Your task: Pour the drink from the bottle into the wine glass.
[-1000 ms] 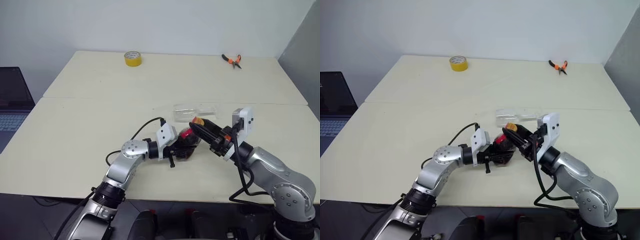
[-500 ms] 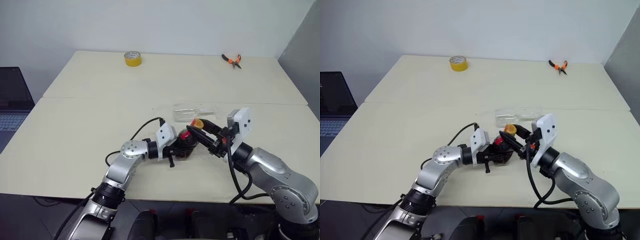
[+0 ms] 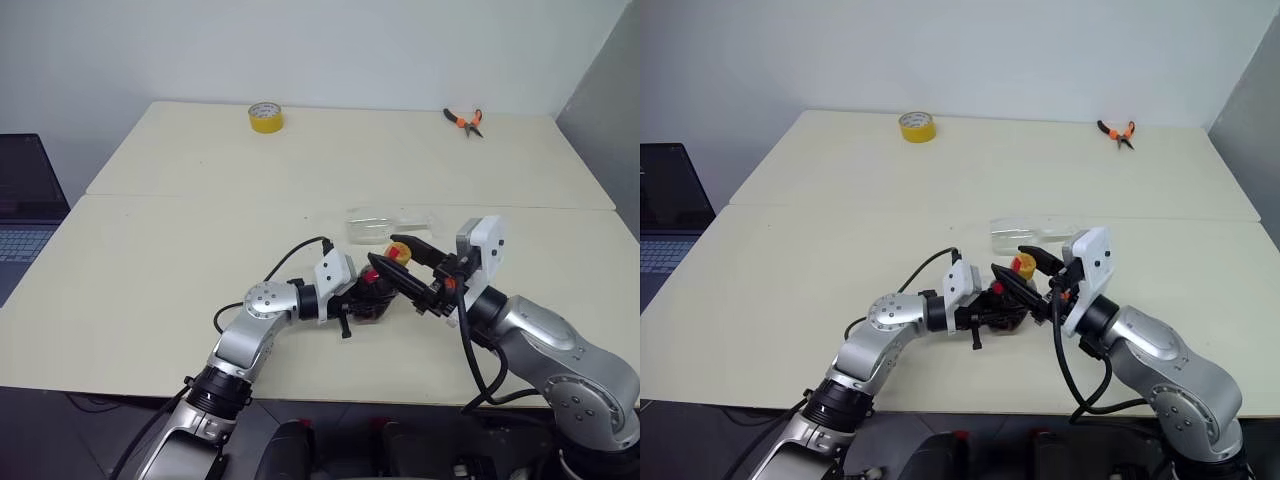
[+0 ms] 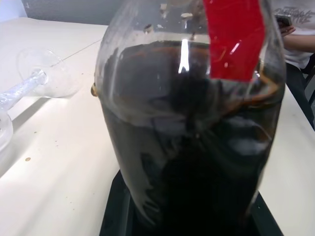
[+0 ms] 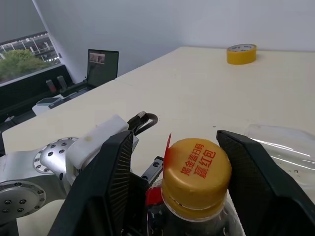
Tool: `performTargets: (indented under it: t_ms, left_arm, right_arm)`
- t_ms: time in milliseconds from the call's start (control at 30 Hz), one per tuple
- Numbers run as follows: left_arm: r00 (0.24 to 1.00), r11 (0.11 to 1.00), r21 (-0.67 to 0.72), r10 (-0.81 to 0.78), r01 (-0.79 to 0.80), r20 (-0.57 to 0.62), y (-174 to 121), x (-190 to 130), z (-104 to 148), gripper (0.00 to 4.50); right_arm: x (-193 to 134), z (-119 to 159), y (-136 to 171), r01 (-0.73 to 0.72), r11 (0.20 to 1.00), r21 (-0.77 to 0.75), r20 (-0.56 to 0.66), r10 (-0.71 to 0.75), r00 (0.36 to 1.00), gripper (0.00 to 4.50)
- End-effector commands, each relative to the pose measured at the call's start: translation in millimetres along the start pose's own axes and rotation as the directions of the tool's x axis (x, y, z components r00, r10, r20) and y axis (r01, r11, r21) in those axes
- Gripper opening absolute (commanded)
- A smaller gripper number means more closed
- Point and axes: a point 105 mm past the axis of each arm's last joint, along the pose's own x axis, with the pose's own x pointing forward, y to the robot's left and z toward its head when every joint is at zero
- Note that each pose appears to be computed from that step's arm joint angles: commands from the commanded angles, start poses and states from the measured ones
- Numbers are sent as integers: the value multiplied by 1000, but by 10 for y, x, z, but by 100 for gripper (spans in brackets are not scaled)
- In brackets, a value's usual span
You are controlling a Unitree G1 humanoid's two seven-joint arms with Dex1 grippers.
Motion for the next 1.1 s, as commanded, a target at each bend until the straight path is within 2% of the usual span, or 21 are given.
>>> performTargets:
  t_ms: [33,300,767,967,1100]
  left_arm:
    - [1000,999,32,-8,7,27,-16,24,89,69]
    - [1000,999,31,-7,6,30,-13,32,95,69]
    - [999,999,29,-16,15,32,-17,51,94,69]
    - [999,999,29,-18,17,32,-18,53,94,68]
    - [999,999,31,-19,18,31,-15,49,91,68]
  right_arm:
    - [-51,133,63,-18,999,-38,50,20,999,288]
    - [-118,135,38,-9,998,-63,35,11,999,288]
    - [-288,44,-174,112,990,-91,-10,-113,994,288]
    - [-385,72,-191,121,991,-60,3,-121,993,288]
    - [-536,15,-144,79,995,-56,-61,-83,995,288]
